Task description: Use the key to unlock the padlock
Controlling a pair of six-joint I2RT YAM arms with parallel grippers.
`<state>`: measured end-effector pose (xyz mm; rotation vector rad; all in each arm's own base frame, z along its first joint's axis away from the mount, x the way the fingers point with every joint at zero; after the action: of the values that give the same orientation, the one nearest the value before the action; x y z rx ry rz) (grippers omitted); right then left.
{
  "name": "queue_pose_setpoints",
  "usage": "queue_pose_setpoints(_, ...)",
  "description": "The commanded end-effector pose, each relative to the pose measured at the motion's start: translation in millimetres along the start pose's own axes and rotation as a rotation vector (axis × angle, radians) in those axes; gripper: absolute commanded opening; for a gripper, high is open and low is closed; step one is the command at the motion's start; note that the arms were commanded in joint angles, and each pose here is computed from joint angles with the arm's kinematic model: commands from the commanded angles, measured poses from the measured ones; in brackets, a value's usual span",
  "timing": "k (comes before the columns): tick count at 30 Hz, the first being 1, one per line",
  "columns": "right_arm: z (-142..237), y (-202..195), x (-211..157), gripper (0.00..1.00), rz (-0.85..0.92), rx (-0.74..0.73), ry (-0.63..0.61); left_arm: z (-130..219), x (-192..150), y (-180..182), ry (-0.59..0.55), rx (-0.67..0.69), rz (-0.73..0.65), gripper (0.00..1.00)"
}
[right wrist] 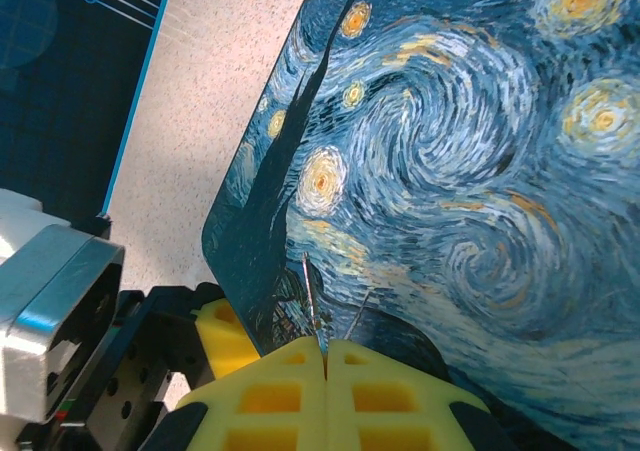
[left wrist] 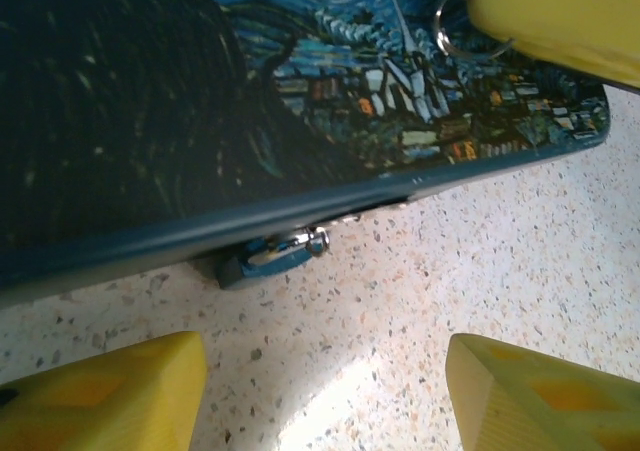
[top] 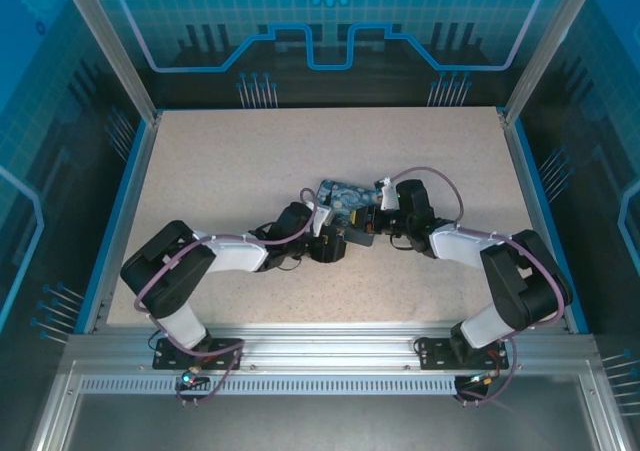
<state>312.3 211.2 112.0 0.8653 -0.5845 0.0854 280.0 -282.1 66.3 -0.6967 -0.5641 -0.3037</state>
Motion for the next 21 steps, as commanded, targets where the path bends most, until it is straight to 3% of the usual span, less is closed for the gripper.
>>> queue_pose_setpoints(1, 4.2, -12.5, -11.5, 0.0, -0.018, -0.047, 0.025, -7.4, 11.4, -3.5, -0.068, -0.013, -0.011, 0.64)
queue_pose_setpoints(18, 3.5, -11.8, -12.0, 0.0, -0.018, -0.047, 0.028, -32.1, 5.2, 3.0, -0.081, 0.032, -0.026, 0.61)
queue_pose_setpoints(21, 2.7, -11.9, -12.4, 0.0, -0.019, -0.048, 0.03, -33.1, 6.4, -2.6, -0.074, 0.013, -0.02, 0.56)
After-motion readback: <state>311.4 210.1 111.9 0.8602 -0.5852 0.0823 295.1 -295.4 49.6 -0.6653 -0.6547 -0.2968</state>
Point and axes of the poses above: each hand's point on the last joint's axis, 136 mm out from that joint toward the fingers, its own z axis back along the fingers, its own y axis along the line the jaws close on, x = y × z, the point moved 3 cm from there along z, back along the fingers, and after that the axes turned 2 degrees about z, right-handed, at the moved point
